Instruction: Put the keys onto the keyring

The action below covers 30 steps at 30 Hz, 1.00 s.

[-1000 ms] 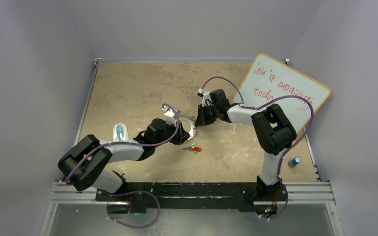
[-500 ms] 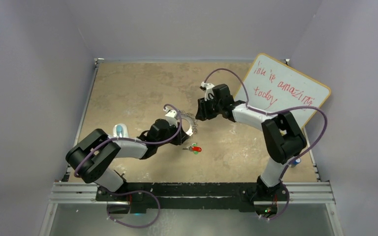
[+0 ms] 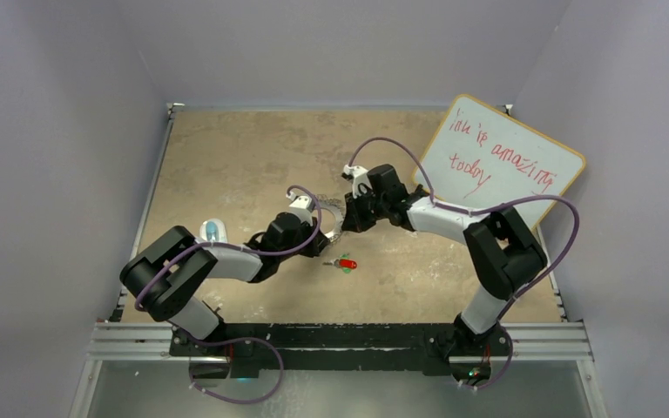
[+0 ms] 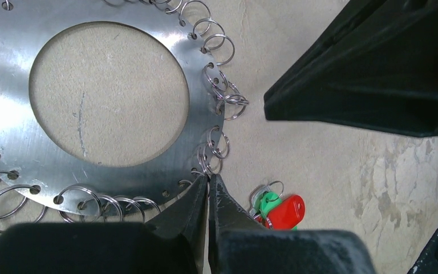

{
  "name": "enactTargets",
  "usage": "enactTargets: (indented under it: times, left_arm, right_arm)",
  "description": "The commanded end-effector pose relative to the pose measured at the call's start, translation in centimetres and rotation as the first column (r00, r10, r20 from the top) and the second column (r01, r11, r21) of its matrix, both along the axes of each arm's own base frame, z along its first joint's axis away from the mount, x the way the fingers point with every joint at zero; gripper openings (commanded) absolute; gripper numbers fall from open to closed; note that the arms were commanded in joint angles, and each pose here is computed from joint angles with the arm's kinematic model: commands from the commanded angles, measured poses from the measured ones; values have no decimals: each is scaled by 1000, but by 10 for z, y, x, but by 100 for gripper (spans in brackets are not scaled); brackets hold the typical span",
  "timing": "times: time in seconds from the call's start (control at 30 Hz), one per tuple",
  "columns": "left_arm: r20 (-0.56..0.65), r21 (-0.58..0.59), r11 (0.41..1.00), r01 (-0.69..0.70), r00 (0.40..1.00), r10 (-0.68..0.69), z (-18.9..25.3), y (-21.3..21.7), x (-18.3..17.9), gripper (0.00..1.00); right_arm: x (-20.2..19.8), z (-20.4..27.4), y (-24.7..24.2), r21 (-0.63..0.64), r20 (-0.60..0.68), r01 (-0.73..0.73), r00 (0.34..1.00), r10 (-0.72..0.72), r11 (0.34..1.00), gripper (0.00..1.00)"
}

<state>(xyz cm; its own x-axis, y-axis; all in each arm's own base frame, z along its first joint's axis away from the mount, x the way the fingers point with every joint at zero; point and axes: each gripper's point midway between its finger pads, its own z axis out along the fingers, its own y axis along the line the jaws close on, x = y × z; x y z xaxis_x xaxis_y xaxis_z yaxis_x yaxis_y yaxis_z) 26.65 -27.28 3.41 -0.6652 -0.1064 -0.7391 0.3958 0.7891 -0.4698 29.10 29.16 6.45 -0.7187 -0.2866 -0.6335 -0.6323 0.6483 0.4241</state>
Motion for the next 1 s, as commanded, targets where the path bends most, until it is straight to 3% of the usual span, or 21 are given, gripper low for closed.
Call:
enactTargets:
  times: [0.0,0.43,0.7,0.97]
  left_arm:
    - [11,18,999,-48,999,47,0,7,4,0]
    - [62,44,995,-95,994,92,17,18,10,0]
    - [108,25,992,-124,987,120,33,27,10,13]
    - [131,24,988,-152,980,147,39,35,9,18]
  right_arm:
    - [-10,6,17,17,39,-83,996,83,996,4]
    - [-18,0,36,-23,66,-116,991,117,993,0]
    - [-22,-14,48,-50,61,-122,990,125,991,0]
    - [-23,-32,46,-171,154,-83,982,110,982,22]
